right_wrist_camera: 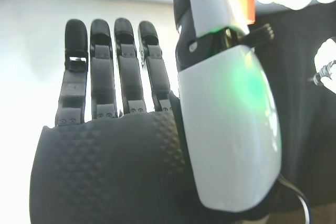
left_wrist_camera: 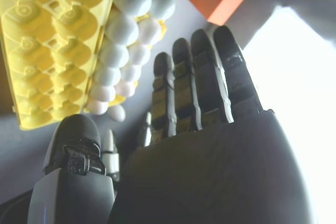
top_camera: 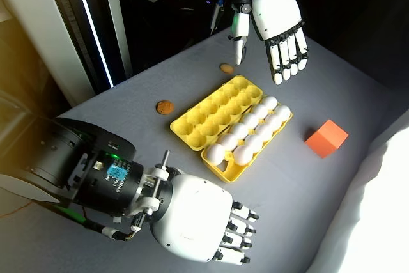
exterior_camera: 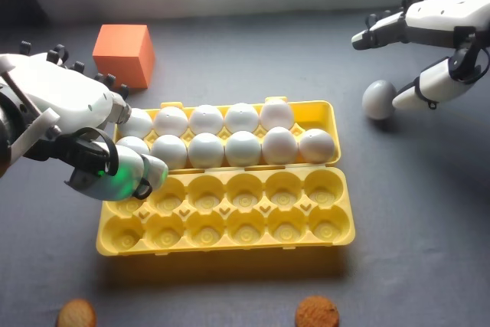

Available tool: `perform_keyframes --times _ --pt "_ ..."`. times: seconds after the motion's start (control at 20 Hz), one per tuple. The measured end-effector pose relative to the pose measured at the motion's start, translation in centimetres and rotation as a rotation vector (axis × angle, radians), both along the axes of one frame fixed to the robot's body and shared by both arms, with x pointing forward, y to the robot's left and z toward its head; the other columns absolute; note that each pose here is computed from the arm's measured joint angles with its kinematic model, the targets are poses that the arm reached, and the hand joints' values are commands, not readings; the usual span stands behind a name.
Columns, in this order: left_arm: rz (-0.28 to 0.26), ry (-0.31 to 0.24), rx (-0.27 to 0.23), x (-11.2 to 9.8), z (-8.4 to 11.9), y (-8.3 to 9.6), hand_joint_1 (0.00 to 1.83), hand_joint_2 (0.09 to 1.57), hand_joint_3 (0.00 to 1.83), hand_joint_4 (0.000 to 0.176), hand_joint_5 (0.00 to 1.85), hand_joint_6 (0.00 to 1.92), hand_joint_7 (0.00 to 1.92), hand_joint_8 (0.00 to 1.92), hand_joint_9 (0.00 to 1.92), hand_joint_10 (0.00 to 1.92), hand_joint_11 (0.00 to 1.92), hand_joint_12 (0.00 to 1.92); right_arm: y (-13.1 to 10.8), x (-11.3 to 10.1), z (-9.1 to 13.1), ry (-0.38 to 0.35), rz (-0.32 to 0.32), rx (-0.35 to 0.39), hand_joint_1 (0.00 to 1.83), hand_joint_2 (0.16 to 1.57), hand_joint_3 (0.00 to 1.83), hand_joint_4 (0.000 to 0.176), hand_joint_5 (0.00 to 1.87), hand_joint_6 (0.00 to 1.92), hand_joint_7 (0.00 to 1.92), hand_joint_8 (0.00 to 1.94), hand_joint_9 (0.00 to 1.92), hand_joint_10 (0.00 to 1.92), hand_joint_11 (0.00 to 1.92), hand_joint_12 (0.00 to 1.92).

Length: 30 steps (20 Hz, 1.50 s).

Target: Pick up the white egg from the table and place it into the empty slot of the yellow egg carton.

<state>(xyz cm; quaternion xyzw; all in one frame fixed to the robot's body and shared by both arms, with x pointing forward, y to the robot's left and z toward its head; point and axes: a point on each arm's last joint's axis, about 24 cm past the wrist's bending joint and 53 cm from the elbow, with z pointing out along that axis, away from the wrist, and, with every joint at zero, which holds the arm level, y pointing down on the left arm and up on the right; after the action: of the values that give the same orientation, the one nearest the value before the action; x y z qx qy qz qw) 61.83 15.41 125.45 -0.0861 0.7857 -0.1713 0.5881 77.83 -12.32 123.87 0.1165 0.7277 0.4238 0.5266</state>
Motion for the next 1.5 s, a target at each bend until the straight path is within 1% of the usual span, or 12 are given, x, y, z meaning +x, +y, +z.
perform_keyframes --times 0.1,0.15,0.25,0.3,0.4,0.55,0.7,0.75,0.9,1.1,1.25,1.5 --pt "0.001 -0.003 -0.003 0.0 0.1 0.0 0.0 1.22 0.0 0.0 0.3 0.0 0.31 0.0 0.29 0.0 0.0 0.55 0.1 0.0 0.0 0.0 0.001 0.0 1.12 1.06 0.0 0.0 0.34 0.01 0.34 0.01 0.32 0.01 0.0 0.99" --pt "0.0 -0.004 -0.002 0.0 0.2 0.0 0.0 1.23 0.0 0.0 0.33 0.0 0.35 0.0 0.33 0.0 0.0 0.6 0.2 0.0 0.0 0.0 0.003 0.001 1.13 1.05 0.0 0.0 0.35 0.01 0.36 0.01 0.34 0.02 0.0 1.04" --pt "0.001 -0.002 -0.007 0.0 0.2 0.0 0.0 1.22 0.0 0.0 0.34 0.0 0.37 0.0 0.34 0.0 0.0 0.63 0.4 -0.1 -0.5 0.0 0.006 -0.004 1.1 1.05 0.0 0.0 0.35 0.01 0.35 0.0 0.32 0.01 0.0 1.01" --pt "0.004 -0.006 -0.007 0.0 0.3 0.0 0.0 1.23 0.0 0.0 0.31 0.0 0.33 0.0 0.3 0.0 0.0 0.55 0.4 -0.1 -0.9 0.004 0.009 -0.012 1.09 1.05 0.0 0.0 0.37 0.01 0.36 0.01 0.33 0.01 0.0 1.02" --pt "0.005 -0.007 -0.004 0.0 0.3 0.0 0.0 1.23 0.0 0.0 0.31 0.0 0.34 0.01 0.3 0.01 0.0 0.54 0.4 -0.2 -1.5 0.016 0.01 -0.021 1.1 1.05 0.0 0.0 0.42 0.02 0.42 0.02 0.38 0.02 0.0 1.1" --pt "-0.004 -0.006 -0.005 -0.3 0.3 -0.3 0.0 1.23 0.0 0.0 0.34 0.0 0.36 0.0 0.34 0.0 0.0 0.64 0.3 -0.1 -1.2 0.005 0.007 -0.015 1.13 1.03 0.0 0.0 0.46 0.02 0.45 0.01 0.42 0.03 0.0 1.14" --pt "-0.001 -0.009 -0.005 -0.3 0.5 -0.3 0.0 1.23 0.0 0.0 0.3 0.0 0.32 0.0 0.29 0.0 0.0 0.53 0.8 0.1 -1.3 0.002 0.011 -0.014 1.14 1.04 0.0 0.0 0.47 0.01 0.45 0.01 0.41 0.01 0.0 1.14" --pt "-0.001 -0.013 -0.009 -0.3 0.7 -0.3 0.0 1.23 0.0 0.0 0.31 0.0 0.34 0.0 0.31 0.0 0.0 0.57 0.8 0.2 -1.4 0.001 0.009 -0.014 1.13 1.04 0.0 0.0 0.49 0.02 0.48 0.01 0.44 0.02 0.0 1.16" --pt "0.004 -0.03 -0.004 -0.3 1.2 -0.2 0.0 1.23 0.0 0.0 0.36 0.0 0.39 0.0 0.36 0.0 0.0 0.67 0.9 0.4 -1.6 0.0 0.009 -0.016 1.14 1.03 0.0 0.0 0.51 0.01 0.5 0.01 0.47 0.03 0.0 1.2" --pt "0.019 -0.089 0.008 -0.4 3.0 -0.1 0.0 1.24 0.0 0.0 0.32 0.0 0.36 0.01 0.33 0.0 0.0 0.59 0.9 0.7 -2.2 0.009 0.005 -0.024 1.15 1.03 0.0 0.0 0.51 0.01 0.51 0.01 0.48 0.02 0.0 1.22" --pt "0.025 -0.066 -0.002 -0.5 2.5 0.0 0.0 1.23 0.0 0.0 0.34 0.0 0.37 0.0 0.34 0.0 0.0 0.61 0.9 0.7 -2.5 0.009 0.004 -0.023 1.17 1.01 0.0 0.0 0.55 0.02 0.56 0.02 0.51 0.03 0.01 1.27" --pt "0.032 -0.071 0.003 -0.4 2.6 0.2 0.0 1.23 0.0 0.0 0.34 0.0 0.37 0.0 0.35 0.0 0.0 0.63 1.1 0.9 -2.4 0.003 0.004 -0.019 1.13 1.03 0.0 0.0 0.51 0.01 0.52 0.01 0.5 0.02 0.0 1.25"
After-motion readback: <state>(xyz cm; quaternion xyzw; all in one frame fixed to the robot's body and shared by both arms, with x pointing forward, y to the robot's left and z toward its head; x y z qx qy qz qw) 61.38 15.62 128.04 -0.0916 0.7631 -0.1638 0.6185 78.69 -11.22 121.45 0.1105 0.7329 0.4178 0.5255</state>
